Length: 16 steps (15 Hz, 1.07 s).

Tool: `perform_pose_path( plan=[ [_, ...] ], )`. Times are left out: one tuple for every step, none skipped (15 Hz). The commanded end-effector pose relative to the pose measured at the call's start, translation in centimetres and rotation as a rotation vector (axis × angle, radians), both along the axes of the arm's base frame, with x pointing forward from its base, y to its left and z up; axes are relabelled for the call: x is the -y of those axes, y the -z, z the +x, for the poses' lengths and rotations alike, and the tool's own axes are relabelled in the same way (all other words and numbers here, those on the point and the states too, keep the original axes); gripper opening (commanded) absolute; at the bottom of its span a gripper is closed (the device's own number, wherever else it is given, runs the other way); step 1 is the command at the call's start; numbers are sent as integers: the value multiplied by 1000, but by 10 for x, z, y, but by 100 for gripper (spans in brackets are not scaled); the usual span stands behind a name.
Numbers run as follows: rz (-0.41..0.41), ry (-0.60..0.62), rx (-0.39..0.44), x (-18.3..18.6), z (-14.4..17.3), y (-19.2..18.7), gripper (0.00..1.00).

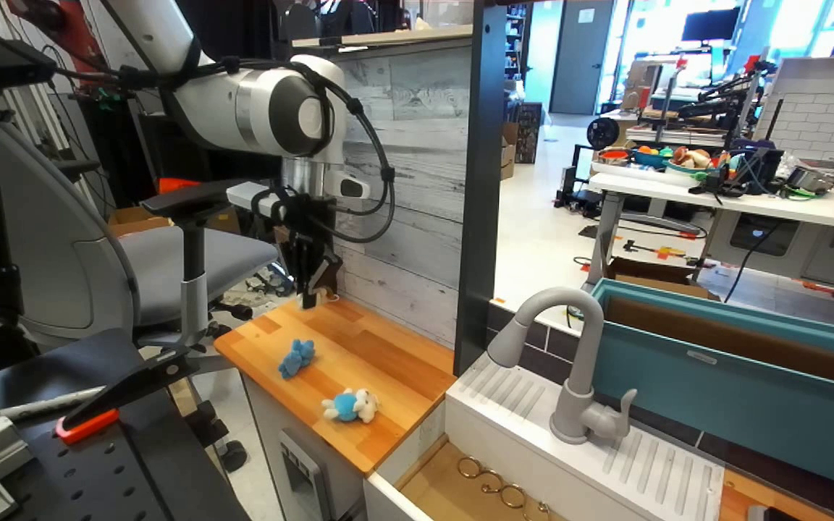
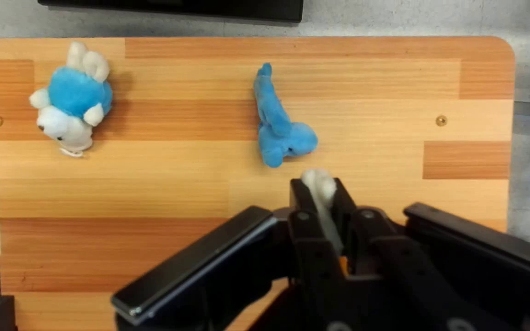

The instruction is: Move the doll farthest from you to the left

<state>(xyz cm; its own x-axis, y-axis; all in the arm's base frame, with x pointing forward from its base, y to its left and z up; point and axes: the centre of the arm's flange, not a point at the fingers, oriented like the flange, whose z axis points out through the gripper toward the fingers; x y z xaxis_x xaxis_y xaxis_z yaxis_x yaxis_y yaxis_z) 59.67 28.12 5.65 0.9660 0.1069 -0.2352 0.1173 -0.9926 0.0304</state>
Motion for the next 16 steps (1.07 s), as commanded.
perform_pose_path(
  plan=[
    [51, -13, 6, 3, 5, 25, 3],
    [59, -13, 18, 4, 6, 31, 3],
    [71, -18, 40, 6, 9, 38, 3],
    [83, -21, 65, 7, 11, 42, 3],
    [104, -42, 80, 7, 14, 48, 3],
    [122, -56, 100, 8, 16, 51, 3],
    [141, -68, 118, 8, 18, 54, 3],
    [155, -77, 127, 8, 20, 57, 3],
    [164, -87, 137, 8, 21, 59, 27],
    [172, -96, 142, 8, 23, 61, 40],
    [176, -104, 143, 8, 23, 62, 46],
    [175, -111, 147, 8, 24, 63, 52],
    [172, -119, 147, 9, 24, 63, 61],
    [166, -128, 150, 9, 24, 63, 67],
    [165, -133, 150, 8, 23, 62, 75],
    [164, -137, 151, 8, 22, 60, 82]
  ],
)
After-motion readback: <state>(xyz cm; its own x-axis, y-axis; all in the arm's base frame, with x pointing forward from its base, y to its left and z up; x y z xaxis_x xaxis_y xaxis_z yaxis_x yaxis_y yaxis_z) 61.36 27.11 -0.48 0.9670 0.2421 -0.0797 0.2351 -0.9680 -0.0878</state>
